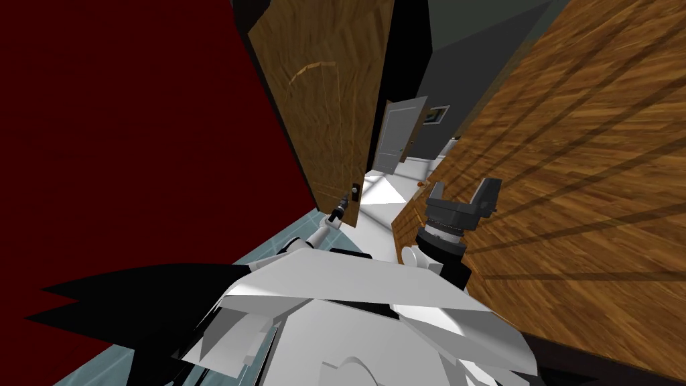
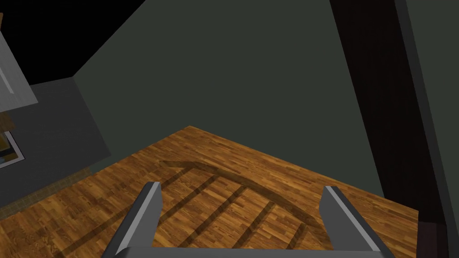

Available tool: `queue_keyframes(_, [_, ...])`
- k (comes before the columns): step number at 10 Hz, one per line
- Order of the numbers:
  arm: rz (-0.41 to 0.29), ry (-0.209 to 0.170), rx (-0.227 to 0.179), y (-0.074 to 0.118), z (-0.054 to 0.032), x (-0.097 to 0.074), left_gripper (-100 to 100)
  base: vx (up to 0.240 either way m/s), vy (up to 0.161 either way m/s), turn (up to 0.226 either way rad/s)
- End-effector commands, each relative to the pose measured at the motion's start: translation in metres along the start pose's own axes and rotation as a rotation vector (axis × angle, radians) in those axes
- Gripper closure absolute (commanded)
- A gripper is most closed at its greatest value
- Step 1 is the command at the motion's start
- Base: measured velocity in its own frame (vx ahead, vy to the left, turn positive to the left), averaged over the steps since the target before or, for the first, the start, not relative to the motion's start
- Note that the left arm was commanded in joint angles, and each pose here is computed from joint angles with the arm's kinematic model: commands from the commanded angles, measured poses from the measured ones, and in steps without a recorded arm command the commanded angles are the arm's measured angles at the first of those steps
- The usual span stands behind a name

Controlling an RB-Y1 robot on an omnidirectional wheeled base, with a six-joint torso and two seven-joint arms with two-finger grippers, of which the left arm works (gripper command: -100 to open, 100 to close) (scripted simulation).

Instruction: Push the door open

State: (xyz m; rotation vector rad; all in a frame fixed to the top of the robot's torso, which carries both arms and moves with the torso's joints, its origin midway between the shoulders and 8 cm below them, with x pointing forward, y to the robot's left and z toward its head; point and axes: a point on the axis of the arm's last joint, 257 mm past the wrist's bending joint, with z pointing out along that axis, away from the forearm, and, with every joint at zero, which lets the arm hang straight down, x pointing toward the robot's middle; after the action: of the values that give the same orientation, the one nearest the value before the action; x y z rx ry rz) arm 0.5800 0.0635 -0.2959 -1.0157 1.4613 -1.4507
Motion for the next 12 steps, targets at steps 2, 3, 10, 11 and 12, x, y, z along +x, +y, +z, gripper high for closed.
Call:
queue_keyframes(2, [0.01, -0.007, -0.001, 0.001, -0.0015, -0.007, -100, 0.004, -0.025, -0.018])
queue_keyframes(3, [0.011, -0.009, 0.0, 0.001, -0.0018, -0.009, -100, 0.17, -0.065, -0.015])
queue_keyframes(10, [0.011, -0.019, 0.008, 0.001, -0.0033, -0.012, -100, 0.181, -0.066, -0.018])
queue_keyframes(11, [0.011, -0.019, 0.008, 0.001, -0.0033, -0.012, 100, -0.014, 0.006, 0.003])
queue_keyframes(12, [0.011, -0.019, 0.008, 0.001, -0.0033, -0.012, 100, -0.03, 0.016, -0.008])
